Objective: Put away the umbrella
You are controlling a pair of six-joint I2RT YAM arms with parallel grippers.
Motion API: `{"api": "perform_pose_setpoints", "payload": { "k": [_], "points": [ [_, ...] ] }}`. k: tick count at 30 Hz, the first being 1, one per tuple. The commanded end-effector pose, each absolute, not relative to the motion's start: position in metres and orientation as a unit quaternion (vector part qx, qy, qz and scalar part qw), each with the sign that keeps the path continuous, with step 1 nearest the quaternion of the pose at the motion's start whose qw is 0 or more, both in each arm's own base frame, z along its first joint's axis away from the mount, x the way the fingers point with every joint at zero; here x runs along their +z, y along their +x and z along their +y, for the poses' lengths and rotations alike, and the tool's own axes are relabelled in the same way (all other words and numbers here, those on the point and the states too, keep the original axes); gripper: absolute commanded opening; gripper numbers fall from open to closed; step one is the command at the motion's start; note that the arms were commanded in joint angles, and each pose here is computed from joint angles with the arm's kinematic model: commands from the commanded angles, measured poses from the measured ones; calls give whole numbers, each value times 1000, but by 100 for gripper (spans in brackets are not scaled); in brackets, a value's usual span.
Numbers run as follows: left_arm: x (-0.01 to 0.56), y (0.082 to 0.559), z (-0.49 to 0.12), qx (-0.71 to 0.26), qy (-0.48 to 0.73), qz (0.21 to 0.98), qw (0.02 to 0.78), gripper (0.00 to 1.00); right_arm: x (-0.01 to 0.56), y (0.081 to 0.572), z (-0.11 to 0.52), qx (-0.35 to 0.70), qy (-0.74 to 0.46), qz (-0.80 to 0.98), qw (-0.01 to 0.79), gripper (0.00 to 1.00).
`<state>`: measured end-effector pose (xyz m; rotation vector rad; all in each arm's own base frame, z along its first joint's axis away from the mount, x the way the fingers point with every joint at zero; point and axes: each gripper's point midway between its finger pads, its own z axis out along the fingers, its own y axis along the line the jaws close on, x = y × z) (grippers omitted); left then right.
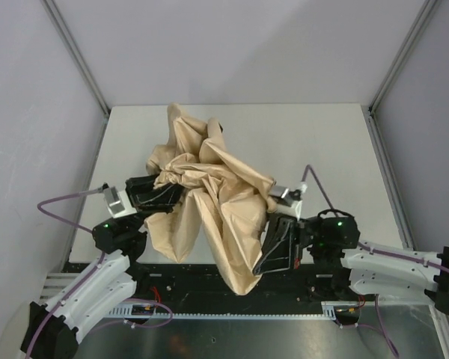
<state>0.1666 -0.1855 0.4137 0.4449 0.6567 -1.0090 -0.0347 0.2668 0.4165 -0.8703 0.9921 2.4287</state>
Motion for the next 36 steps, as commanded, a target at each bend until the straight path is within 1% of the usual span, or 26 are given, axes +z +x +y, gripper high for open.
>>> {"api": "perform_pose_setpoints", "payload": {
  "k": [1, 3, 4, 5, 6, 7, 8, 10, 11, 12, 14, 17, 20, 23, 25, 27, 29, 33, 36],
  "points": [
    [460, 113, -164, -460, 233, 176, 839, 0, 412, -59, 237, 874, -347, 272, 204, 0],
    [460, 104, -166, -462, 251, 168, 834, 0, 387, -31, 267, 841, -308, 384, 223, 0],
    [459, 100, -167, -464, 261, 165, 830, 0, 371, -10, 282, 811, -276, 452, 250, 3],
    [458, 97, -169, -466, 271, 163, 827, 0, 352, 10, 290, 771, -243, 519, 278, 7],
    [457, 95, -171, -466, 278, 161, 824, 0, 334, 25, 291, 729, -224, 569, 307, 10],
    [457, 93, -172, -468, 283, 161, 822, 0, 317, 35, 287, 693, -216, 605, 326, 15],
    [456, 93, -172, -469, 285, 161, 820, 0, 306, 43, 281, 665, -207, 631, 343, 23],
    [454, 93, -174, -470, 290, 164, 818, 0, 290, 54, 266, 620, -191, 667, 366, 45],
    [453, 94, -175, -470, 291, 166, 817, 0, 290, 57, 258, 609, -188, 671, 379, 54],
    [452, 95, -175, -471, 290, 170, 816, 0, 293, 60, 250, 598, -187, 673, 393, 60],
    [449, 99, -177, -473, 288, 179, 813, 0, 303, 66, 234, 574, -185, 674, 427, 67],
    [444, 102, -179, -477, 289, 188, 808, 0, 333, 76, 207, 536, -187, 663, 489, 70],
    [439, 107, -182, -483, 289, 202, 802, 0, 376, 71, 199, 543, -212, 624, 521, 70],
    [436, 115, -182, -486, 276, 221, 799, 0, 408, 47, 219, 591, -268, 577, 496, 70],
    [434, 125, -181, -485, 257, 244, 800, 0, 422, 40, 231, 613, -284, 556, 485, 66],
    [429, 135, -181, -484, 240, 265, 798, 0, 432, 41, 240, 619, -290, 542, 488, 65],
    [424, 141, -181, -485, 230, 280, 796, 0, 438, 45, 250, 613, -302, 532, 500, 69],
    [419, 145, -181, -494, 218, 292, 790, 0, 450, 55, 278, 596, -331, 530, 505, 72],
    [416, 143, -184, -508, 222, 299, 777, 0, 441, 77, 296, 550, -342, 556, 521, 75]
  ]
}}
